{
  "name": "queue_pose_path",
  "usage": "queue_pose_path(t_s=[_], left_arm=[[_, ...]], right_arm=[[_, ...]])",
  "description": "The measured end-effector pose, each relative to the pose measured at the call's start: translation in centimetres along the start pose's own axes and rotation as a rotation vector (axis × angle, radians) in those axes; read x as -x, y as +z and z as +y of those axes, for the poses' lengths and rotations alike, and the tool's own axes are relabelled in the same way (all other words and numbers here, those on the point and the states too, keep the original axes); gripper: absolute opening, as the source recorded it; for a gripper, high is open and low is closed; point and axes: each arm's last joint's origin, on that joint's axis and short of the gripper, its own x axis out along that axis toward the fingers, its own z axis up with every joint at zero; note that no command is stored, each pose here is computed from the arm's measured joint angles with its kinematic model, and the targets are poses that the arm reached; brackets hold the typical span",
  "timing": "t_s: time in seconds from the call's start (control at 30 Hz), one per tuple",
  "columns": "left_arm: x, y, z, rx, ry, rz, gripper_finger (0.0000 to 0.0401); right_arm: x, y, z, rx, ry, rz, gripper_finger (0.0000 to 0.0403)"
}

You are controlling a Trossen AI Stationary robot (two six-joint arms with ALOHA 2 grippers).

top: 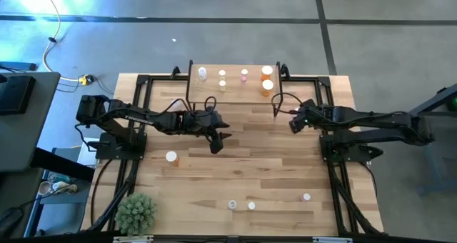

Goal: Pick and place medicine bottles onto shelf by color
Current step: Put the top pink pill bottle on the shelf aligned with the pink pill bottle

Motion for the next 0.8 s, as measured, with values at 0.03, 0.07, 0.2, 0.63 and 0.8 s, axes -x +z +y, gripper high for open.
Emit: queue_pose_path(t_s=[0.03, 0.07, 0.2, 0.63, 0.8], left_arm=[[0.0, 0.0, 0.0, 0.007, 0.0, 0.0, 0.0184], [0.0, 0.0, 0.0, 0.007, 0.0, -0.001, 0.0184], [0.0, 0.0, 0.0, 0.023, -0.006, 0.0, 0.0184], [0.0, 0.0, 0.0, 0.035, -0.006, -0.001, 0.0184], [0.0, 0.0, -0.1, 0.033, -0.007, -0.001, 0.0184]], right_arm=[[-0.2, -0.1, -0.1, -0.005, -0.004, 0.0, 0.0275], [-0.3, -0.1, -0.1, -0.011, -0.006, -0.002, 0.0275], [-1.0, -0.2, -0.2, -0.042, -0.002, -0.03, 0.0275], [-2.1, -0.2, -0.2, -0.115, -0.045, -0.121, 0.0275], [-2.6, -0.2, -0.1, -0.123, -0.103, -0.124, 0.0275]])
